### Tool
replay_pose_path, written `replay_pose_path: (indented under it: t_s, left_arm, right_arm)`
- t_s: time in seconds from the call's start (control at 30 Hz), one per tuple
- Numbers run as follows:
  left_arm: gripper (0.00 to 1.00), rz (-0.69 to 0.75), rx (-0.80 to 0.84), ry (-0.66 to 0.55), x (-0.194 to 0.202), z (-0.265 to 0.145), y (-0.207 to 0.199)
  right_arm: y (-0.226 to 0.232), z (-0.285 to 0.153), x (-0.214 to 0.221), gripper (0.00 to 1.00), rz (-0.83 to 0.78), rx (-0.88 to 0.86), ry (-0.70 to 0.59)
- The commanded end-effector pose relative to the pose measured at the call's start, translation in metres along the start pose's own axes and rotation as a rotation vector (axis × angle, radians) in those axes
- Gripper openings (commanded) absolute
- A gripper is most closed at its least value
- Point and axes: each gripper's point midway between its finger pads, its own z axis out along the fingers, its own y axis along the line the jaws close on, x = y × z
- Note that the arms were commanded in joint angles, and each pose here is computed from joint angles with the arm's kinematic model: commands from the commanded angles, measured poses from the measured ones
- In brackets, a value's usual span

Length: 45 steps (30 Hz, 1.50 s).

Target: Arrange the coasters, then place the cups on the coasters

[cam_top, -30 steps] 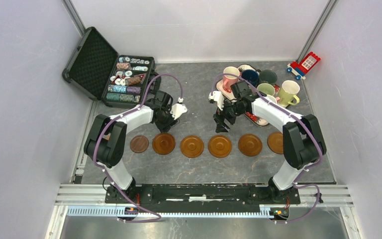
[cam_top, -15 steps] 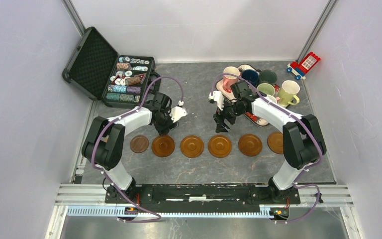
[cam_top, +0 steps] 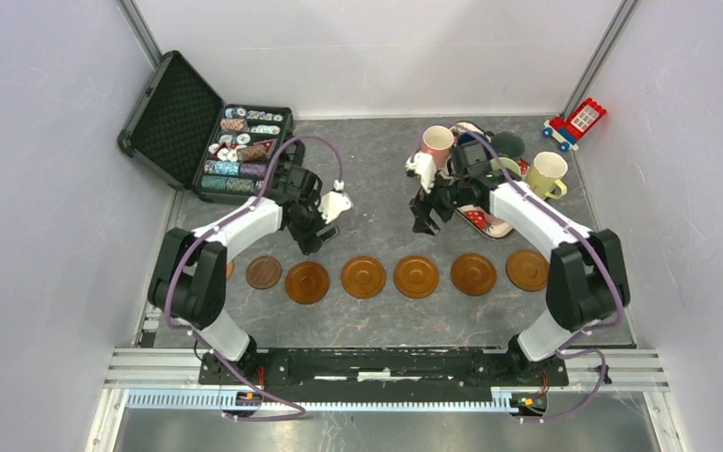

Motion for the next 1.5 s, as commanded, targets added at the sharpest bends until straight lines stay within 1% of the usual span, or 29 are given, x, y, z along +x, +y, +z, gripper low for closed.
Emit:
replay_pose_path:
  t_s: [0.0,0.1,0.23,0.3,0.37,0.47,0.57,0.63,0.7,0.77,0.83,0.93,1.0,1.03,1.13,1.2,1.3,1.47]
  left_arm:
    - [0.89,-0.114,-0.081,-0.249,-0.062,-0.061,0.02]
    - [0.92,-0.15,-0.053,-0.308,-0.076,-0.079,0.014]
    - [0.94,-0.188,0.012,-0.328,-0.086,-0.091,0.005]
    - [0.94,-0.202,0.034,-0.345,-0.09,-0.095,0.001]
    - [0.94,-0.223,0.046,-0.364,-0.095,-0.098,0.0]
    - [0.94,-0.278,0.04,-0.405,-0.112,-0.096,0.009]
    - [0.93,-0.337,0.046,-0.452,-0.143,-0.09,0.026]
    - [0.92,-0.375,0.057,-0.442,-0.166,-0.074,0.037]
    - [0.91,-0.38,0.046,-0.435,-0.191,-0.06,0.048]
    - [0.91,-0.37,0.022,-0.423,-0.215,-0.043,0.055]
    - [0.92,-0.399,-0.021,-0.419,-0.234,-0.026,0.065]
    - [0.92,-0.498,-0.021,-0.436,-0.259,0.001,0.082]
    - [0.91,-0.591,-0.034,-0.454,-0.27,0.02,0.092]
    - [0.91,-0.643,-0.038,-0.457,-0.271,0.032,0.096]
    - [0.87,-0.677,0.05,-0.483,-0.286,0.055,0.092]
    - [0.8,-0.707,0.109,-0.485,-0.292,0.075,0.089]
    - [0.73,-0.759,0.18,-0.502,-0.3,0.092,0.089]
    - [0.69,-0.811,0.265,-0.538,-0.309,0.11,0.085]
  right_arm:
    - [-0.04,-0.064,-0.046,0.9,0.013,0.245,-0.149]
    - [-0.047,-0.092,-0.039,0.92,0.026,0.283,-0.138]
    - [-0.064,-0.132,-0.016,0.94,-0.003,0.316,-0.049]
    - [-0.077,-0.153,-0.006,0.94,-0.053,0.342,-0.005]
    - [-0.096,-0.17,0.005,0.95,-0.063,0.38,0.04]
    - [-0.12,-0.185,0.013,0.94,-0.027,0.403,0.049]
    - [-0.144,-0.19,0.017,0.94,0.024,0.437,0.035]
    - [-0.161,-0.196,0.02,0.95,0.072,0.466,0.022]
    - [-0.18,-0.207,0.025,0.94,0.128,0.493,0.004]
    - [-0.195,-0.222,0.038,0.94,0.219,0.536,-0.017]
    - [-0.203,-0.235,0.059,0.91,0.328,0.591,-0.021]
    - [-0.206,-0.251,0.101,0.89,0.525,0.705,-0.024]
    - [-0.198,-0.256,0.127,0.86,0.639,0.753,-0.037]
    - [-0.195,-0.256,0.139,0.85,0.688,0.773,-0.043]
    - [-0.183,-0.249,0.166,0.81,0.785,0.823,-0.059]
    - [-0.179,-0.239,0.179,0.78,0.848,0.847,-0.073]
    - [-0.177,-0.223,0.199,0.74,0.944,0.864,-0.078]
    - [-0.185,-0.203,0.218,0.67,1.037,0.872,-0.108]
